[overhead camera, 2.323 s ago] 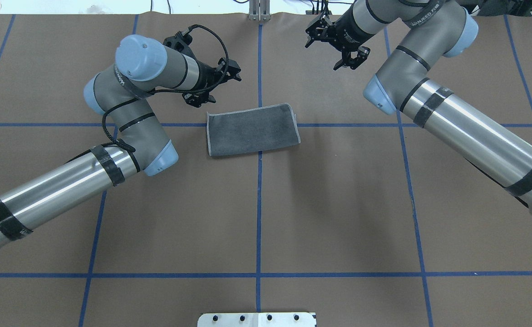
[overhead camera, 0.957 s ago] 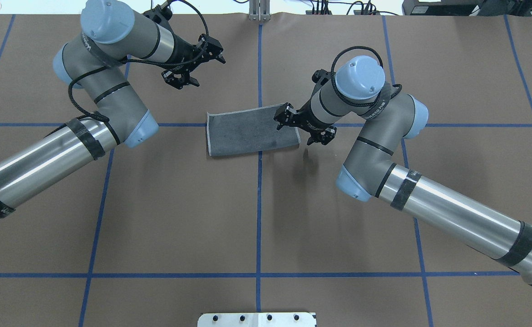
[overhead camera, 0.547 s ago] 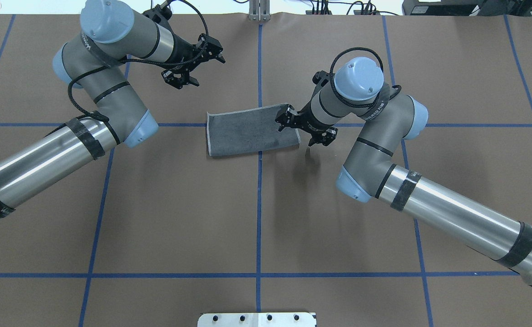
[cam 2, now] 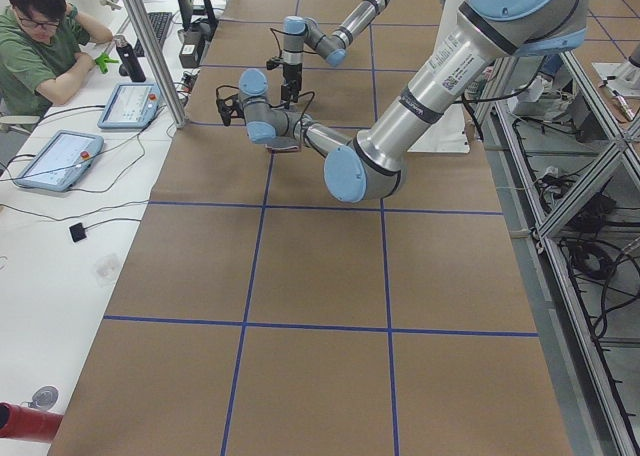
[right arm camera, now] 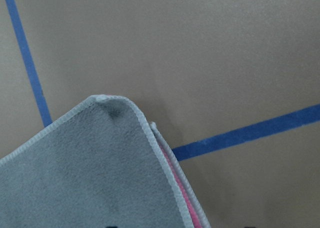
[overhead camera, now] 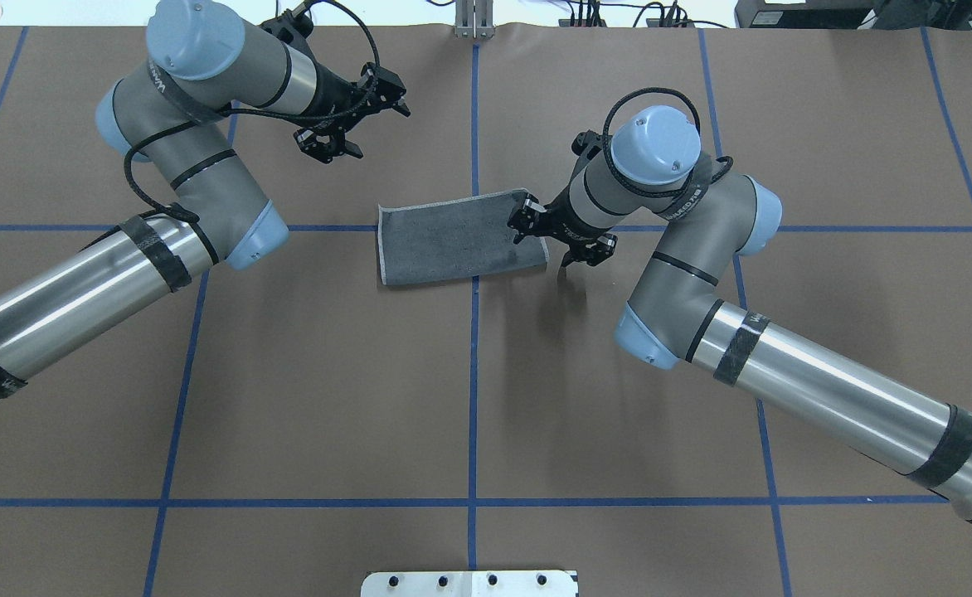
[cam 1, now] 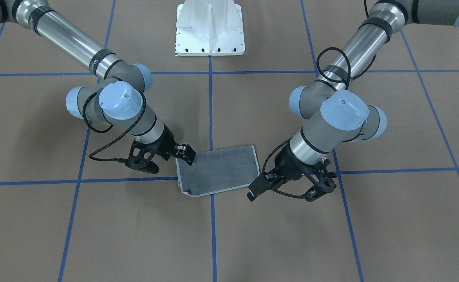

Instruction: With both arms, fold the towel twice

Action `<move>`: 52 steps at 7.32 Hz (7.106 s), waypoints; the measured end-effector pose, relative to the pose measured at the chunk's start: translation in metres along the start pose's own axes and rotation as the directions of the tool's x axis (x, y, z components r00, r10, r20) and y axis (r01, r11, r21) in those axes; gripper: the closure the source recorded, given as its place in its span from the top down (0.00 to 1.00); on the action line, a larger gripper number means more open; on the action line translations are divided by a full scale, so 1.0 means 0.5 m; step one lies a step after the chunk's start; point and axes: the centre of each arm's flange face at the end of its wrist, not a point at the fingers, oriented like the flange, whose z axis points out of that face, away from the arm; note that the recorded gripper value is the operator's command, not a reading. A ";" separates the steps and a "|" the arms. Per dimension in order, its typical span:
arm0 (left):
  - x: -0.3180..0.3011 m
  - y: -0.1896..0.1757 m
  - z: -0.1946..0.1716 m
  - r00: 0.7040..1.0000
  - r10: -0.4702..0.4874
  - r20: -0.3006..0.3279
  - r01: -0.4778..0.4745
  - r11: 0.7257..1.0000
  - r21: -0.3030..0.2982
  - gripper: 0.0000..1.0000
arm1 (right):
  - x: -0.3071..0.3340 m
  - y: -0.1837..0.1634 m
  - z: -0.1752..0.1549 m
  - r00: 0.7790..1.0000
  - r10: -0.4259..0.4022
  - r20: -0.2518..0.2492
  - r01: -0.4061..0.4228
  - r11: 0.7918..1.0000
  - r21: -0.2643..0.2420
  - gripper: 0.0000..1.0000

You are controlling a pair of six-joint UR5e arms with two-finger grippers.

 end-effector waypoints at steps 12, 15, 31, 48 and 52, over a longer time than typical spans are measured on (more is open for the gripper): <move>0.008 -0.043 -0.041 1.000 -0.005 -0.008 0.005 1.000 -0.004 1.00 | 0.109 -0.148 -0.166 0.997 0.068 0.040 -0.060 0.982 -0.179 0.00; 0.006 -0.072 -0.062 1.000 -0.007 -0.008 0.007 1.000 -0.002 1.00 | 0.125 -0.055 -0.187 0.996 0.071 0.058 -0.051 0.955 -0.292 0.00; -0.120 0.181 -0.146 0.989 -0.145 -0.010 0.140 0.966 -0.216 1.00 | -0.001 0.022 -0.256 0.983 0.004 0.183 0.016 0.994 -0.109 1.00; -0.244 0.773 0.007 0.987 -0.089 0.132 0.105 0.986 -0.126 0.64 | 0.049 -0.047 -0.278 0.983 -0.048 0.175 0.056 0.998 -0.041 1.00; -0.218 0.753 0.002 0.989 -0.095 0.112 0.109 0.987 -0.119 0.63 | 0.056 -0.052 -0.267 0.985 -0.042 0.165 0.050 0.998 -0.043 1.00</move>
